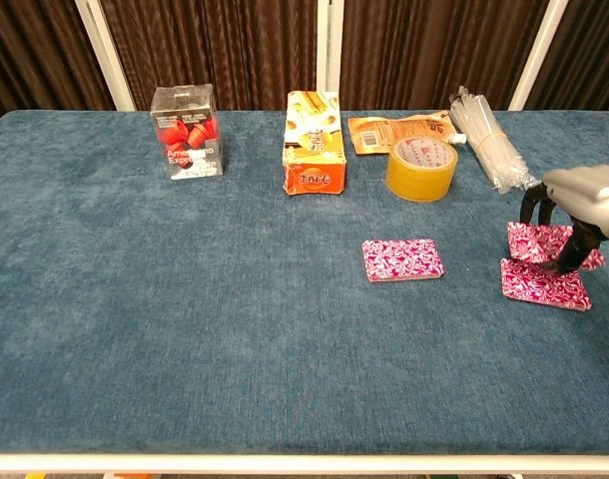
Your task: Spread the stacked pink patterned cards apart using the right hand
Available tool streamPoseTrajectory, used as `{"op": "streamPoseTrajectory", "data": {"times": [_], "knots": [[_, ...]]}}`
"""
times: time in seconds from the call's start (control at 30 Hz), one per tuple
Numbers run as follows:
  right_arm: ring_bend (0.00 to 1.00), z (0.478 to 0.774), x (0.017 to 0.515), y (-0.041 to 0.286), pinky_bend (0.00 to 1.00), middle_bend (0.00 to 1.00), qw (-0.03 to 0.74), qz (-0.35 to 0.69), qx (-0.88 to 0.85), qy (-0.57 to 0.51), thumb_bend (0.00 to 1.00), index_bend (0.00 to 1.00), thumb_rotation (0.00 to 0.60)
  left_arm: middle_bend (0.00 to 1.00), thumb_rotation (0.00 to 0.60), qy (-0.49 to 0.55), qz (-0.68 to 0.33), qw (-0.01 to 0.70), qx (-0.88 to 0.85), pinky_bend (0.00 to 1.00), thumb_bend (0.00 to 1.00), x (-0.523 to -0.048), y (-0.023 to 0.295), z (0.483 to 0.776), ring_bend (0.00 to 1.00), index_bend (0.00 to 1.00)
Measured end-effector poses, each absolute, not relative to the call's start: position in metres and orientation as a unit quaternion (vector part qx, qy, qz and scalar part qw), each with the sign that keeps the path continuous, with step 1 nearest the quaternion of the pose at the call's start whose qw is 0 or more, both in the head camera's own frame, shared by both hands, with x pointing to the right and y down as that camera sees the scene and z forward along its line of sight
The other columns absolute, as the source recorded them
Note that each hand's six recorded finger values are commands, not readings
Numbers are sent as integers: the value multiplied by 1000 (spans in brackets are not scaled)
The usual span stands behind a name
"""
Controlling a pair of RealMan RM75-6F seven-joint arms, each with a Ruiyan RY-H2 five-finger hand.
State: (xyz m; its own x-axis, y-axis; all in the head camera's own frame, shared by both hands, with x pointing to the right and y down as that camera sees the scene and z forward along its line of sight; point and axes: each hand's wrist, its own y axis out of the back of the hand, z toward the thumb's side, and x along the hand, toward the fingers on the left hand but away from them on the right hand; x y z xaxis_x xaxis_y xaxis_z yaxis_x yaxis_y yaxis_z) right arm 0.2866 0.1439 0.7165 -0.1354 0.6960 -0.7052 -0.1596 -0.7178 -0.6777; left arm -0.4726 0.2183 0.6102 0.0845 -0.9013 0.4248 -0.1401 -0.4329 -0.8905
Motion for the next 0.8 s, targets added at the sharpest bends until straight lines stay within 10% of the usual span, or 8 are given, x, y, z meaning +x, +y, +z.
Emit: {"op": "streamPoseTrajectory", "data": {"times": [0.8], "knots": [[679, 748, 297, 103, 770, 443, 311, 728, -564, -234, 255, 461, 600, 71, 600, 401, -550, 347, -645, 97, 0, -477, 221, 610, 0, 101]]}}
